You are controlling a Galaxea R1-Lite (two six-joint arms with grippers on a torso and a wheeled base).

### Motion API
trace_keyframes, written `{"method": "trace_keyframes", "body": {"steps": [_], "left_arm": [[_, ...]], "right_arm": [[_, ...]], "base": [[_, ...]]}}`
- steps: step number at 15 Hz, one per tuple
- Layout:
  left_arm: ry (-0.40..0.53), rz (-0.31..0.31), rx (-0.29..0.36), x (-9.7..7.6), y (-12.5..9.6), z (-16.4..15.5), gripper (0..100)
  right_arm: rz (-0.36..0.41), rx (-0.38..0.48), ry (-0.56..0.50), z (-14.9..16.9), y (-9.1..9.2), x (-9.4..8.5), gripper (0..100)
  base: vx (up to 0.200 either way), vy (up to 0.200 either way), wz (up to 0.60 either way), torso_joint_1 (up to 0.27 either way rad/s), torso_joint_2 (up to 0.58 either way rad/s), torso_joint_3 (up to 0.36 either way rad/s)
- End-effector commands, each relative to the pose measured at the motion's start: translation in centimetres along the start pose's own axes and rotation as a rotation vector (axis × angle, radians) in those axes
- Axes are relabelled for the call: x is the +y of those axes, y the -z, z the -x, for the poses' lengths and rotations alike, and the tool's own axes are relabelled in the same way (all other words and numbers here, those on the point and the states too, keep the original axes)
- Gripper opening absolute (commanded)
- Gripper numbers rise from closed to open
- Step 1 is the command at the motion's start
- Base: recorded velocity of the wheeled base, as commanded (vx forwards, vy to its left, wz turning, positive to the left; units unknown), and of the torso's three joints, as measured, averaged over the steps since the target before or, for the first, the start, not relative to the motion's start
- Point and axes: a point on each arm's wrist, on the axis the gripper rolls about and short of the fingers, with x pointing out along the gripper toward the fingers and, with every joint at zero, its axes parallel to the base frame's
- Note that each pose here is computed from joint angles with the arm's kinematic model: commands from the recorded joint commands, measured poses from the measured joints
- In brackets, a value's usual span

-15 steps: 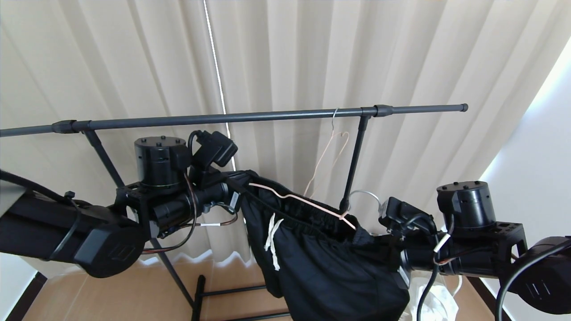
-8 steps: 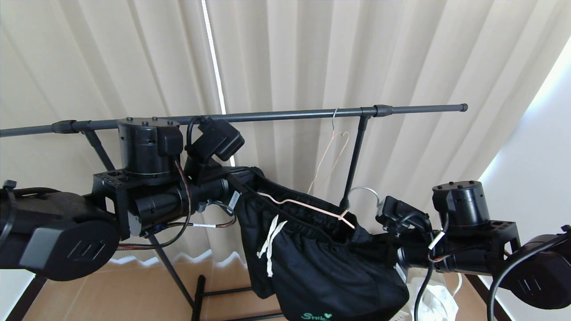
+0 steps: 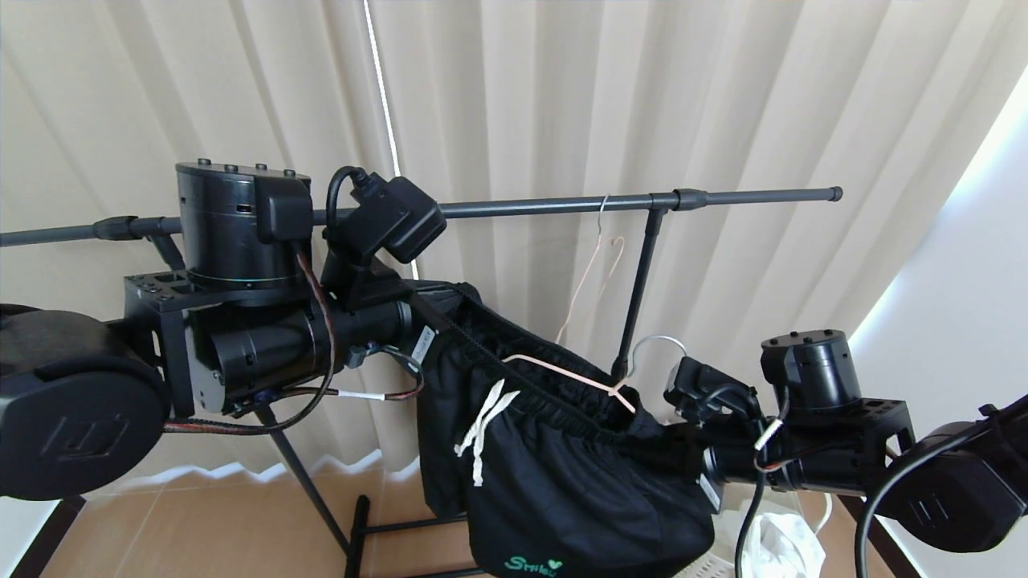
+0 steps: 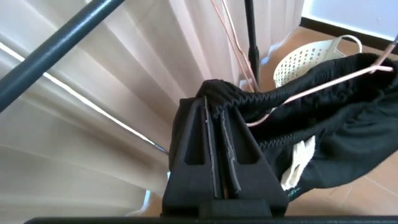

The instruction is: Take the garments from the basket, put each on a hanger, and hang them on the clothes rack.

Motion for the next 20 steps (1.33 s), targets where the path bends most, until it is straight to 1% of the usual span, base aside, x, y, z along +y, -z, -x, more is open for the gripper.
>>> {"method": "trace_keyframes", "body": {"steps": [1,3,6,9,10,11,12,13,14,15,16,17,18,20], "left_arm": [[0.010,-0.008,0.007,-0.8,-0.4,0.7,0],[0.019,-0.016,0.048,-1.5,-0.1,0.7,0],[0.063,-0.029,0.117,-2.8,1.2,0.7,0],[0.068,-0.038,0.149,-3.8,1.7,0.5,0],[0.072,-0.035,0.154,-3.9,1.8,0.3,0],[0.068,-0.017,0.152,-3.8,1.7,0.2,0],[0.064,0.017,0.151,-3.8,1.6,-0.1,0],[0.057,0.052,0.147,-3.7,1.3,-0.5,0],[0.052,0.072,0.142,-3.6,1.1,-0.7,0],[0.026,0.128,0.128,-3.2,0.3,-1.1,0],[0.018,0.151,0.127,-3.1,-0.1,-1.2,0],[0.011,0.201,0.130,-2.7,-0.8,-1.4,0],[0.009,0.282,0.146,-2.2,-2.0,-1.4,0],[0.009,0.340,0.173,-1.8,-3.1,-1.3,0]], "right_arm": [[-0.033,-0.029,0.009,0.4,-0.7,0.0,0],[-0.061,-0.081,0.007,1.3,-2.1,0.6,0],[-0.043,-0.137,0.027,3.1,-3.2,1.0,0],[-0.033,-0.168,0.022,3.9,-3.9,1.7,0],[-0.028,-0.167,0.019,4.0,-3.9,1.9,0],[-0.029,-0.155,0.036,3.9,-3.8,2.1,0],[-0.026,-0.132,0.060,3.7,-3.6,2.4,0],[-0.021,-0.119,0.057,3.5,-3.4,2.8,0],[-0.018,-0.117,0.050,3.4,-3.4,3.0,0],[-0.001,-0.114,0.038,3.3,-3.3,3.4,0],[0.012,-0.104,0.034,3.3,-3.0,3.6,0],[0.048,-0.089,0.030,3.2,-2.6,3.7,0],[0.106,-0.062,0.023,3.1,-1.9,3.9,0],[0.149,-0.043,0.016,2.8,-1.4,4.0,0]], "base": [[0.000,0.000,0.00,0.000,0.00,0.000],[0.000,0.000,0.00,0.000,0.00,0.000],[0.000,0.000,0.00,0.000,0.00,0.000],[0.000,0.000,0.00,0.000,0.00,0.000],[0.000,0.000,0.00,0.000,0.00,0.000],[0.000,0.000,0.00,0.000,0.00,0.000],[0.000,0.000,0.00,0.000,0.00,0.000],[0.000,0.000,0.00,0.000,0.00,0.000],[0.000,0.000,0.00,0.000,0.00,0.000],[0.000,0.000,0.00,0.000,0.00,0.000],[0.000,0.000,0.00,0.000,0.00,0.000],[0.000,0.000,0.00,0.000,0.00,0.000],[0.000,0.000,0.00,0.000,0.00,0.000],[0.000,0.000,0.00,0.000,0.00,0.000]]}}
